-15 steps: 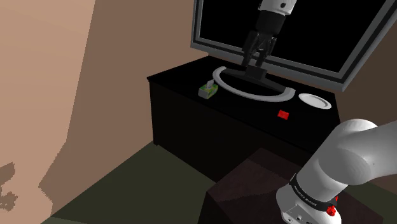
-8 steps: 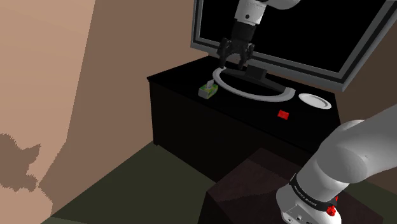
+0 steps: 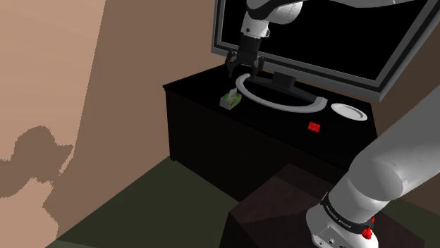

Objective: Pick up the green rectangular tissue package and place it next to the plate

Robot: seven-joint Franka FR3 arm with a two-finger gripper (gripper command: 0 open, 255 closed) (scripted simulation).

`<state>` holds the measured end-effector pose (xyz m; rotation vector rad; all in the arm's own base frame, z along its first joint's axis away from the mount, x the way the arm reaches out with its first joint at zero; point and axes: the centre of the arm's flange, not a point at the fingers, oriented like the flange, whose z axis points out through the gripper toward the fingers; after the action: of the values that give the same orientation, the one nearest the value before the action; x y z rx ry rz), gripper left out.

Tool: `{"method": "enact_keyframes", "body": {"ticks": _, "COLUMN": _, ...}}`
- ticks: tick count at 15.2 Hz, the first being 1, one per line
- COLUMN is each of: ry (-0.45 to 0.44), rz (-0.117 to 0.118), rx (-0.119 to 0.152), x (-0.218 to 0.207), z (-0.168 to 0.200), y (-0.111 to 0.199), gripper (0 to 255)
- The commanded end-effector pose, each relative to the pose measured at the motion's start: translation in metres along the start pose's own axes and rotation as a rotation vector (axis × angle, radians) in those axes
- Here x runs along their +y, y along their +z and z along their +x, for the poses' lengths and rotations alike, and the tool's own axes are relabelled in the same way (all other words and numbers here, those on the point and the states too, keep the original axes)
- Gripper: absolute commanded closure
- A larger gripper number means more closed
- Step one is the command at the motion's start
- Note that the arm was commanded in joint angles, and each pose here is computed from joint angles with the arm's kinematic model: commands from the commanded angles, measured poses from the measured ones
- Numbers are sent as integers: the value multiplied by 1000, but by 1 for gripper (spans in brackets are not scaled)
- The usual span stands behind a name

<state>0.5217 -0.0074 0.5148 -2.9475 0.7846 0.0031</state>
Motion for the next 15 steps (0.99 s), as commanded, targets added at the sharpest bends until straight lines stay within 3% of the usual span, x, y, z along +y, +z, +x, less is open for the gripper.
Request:
{"method": "enact_keyframes", "body": {"ticks": 1, "ry": 74, "rz": -7, "rx": 0, "x": -6, "z": 24, "y": 12, "gripper": 0}}
{"method": "enact_keyframes", "body": {"ticks": 15, "ry": 569, "rz": -57, "rx": 0, "x": 31, "z": 184, "y": 93, "gripper": 0}}
